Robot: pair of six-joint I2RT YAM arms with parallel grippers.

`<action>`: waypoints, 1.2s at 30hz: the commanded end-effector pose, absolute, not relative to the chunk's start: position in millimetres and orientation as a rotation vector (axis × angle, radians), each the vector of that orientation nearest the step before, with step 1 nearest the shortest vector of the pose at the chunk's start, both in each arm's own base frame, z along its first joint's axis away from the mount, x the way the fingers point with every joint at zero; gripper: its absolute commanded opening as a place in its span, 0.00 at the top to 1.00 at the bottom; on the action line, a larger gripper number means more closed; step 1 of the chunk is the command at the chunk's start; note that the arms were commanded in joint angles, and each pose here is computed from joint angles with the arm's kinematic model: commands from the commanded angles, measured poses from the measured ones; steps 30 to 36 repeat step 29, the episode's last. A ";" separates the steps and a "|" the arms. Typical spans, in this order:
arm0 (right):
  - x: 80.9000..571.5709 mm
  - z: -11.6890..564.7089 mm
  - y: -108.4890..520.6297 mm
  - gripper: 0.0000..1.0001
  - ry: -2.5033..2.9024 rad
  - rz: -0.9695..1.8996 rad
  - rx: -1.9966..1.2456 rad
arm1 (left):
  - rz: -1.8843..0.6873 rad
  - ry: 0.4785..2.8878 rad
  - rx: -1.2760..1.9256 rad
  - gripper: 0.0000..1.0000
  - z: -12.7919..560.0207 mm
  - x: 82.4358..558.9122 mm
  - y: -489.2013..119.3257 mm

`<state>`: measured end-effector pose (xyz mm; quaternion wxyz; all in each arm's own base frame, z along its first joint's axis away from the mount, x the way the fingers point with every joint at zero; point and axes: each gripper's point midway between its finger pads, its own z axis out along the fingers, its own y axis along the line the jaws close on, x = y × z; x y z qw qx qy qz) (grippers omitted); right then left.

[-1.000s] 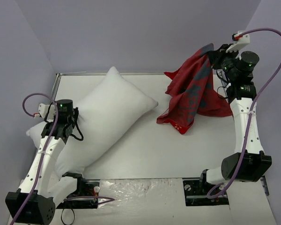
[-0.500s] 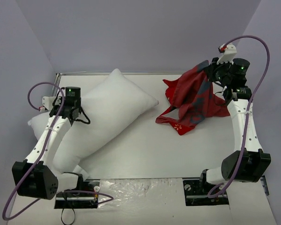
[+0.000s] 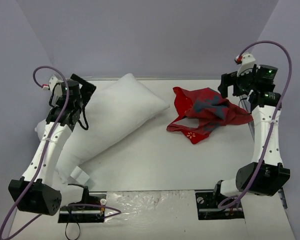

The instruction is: Remove the pillowcase from the pillow

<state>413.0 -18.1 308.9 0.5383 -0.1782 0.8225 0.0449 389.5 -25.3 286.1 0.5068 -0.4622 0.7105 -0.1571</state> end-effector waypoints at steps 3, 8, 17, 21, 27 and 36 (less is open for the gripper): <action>387.7 337.5 -52.2 0.00 1.979 0.094 -0.315 | -0.457 1.716 -0.470 0.06 392.7 357.1 -60.9; 366.4 315.2 -53.3 0.00 2.039 0.122 -0.303 | -0.549 1.766 -0.161 0.06 405.0 308.6 -98.2; 349.1 299.2 -65.9 0.00 2.116 0.072 -0.097 | -0.561 1.846 0.165 0.06 357.0 233.6 -148.5; 344.0 303.7 -75.9 0.00 2.105 0.000 -0.042 | -0.481 1.878 0.190 0.06 342.4 227.4 -141.8; 347.4 314.6 -86.0 0.00 2.076 -0.053 0.015 | -0.466 1.895 0.227 0.06 335.8 233.3 -148.7; 349.7 313.7 -78.3 0.00 2.064 -0.010 -0.032 | -0.461 1.894 0.240 0.06 332.7 234.9 -150.0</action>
